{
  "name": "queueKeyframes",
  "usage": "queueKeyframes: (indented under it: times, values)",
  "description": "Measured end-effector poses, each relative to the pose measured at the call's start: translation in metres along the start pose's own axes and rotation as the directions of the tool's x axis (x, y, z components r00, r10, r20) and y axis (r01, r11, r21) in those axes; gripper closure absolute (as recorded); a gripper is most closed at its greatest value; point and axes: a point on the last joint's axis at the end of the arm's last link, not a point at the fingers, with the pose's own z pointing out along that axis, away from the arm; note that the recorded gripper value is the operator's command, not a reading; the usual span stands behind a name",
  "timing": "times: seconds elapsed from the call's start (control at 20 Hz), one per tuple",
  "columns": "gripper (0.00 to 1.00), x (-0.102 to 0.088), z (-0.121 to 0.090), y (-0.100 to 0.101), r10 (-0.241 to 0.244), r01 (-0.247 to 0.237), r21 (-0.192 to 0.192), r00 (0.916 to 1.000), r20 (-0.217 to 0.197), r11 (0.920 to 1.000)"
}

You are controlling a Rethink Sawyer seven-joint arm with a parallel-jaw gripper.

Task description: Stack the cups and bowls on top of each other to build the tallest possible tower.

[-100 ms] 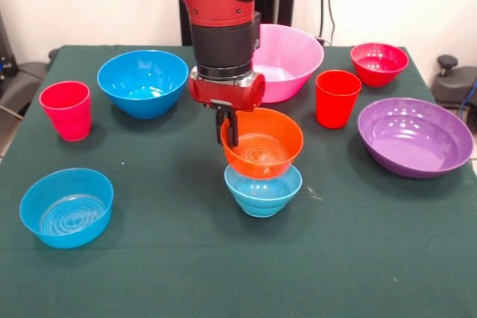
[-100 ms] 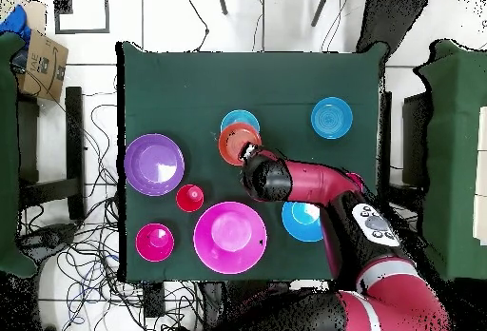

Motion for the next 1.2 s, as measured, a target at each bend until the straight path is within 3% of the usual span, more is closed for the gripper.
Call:
queueKeyframes:
  times: [0.65, 1.2]
  values:
    - [1.0, -0.007, -0.001, 0.005, 0.016, -0.016, -0.006, 0.9998, 0.009, 0.9999]
    - [1.0, -0.001, 0.0, 0.051, -0.022, 0.022, -0.027, 0.9996, 0.017, 0.9994]
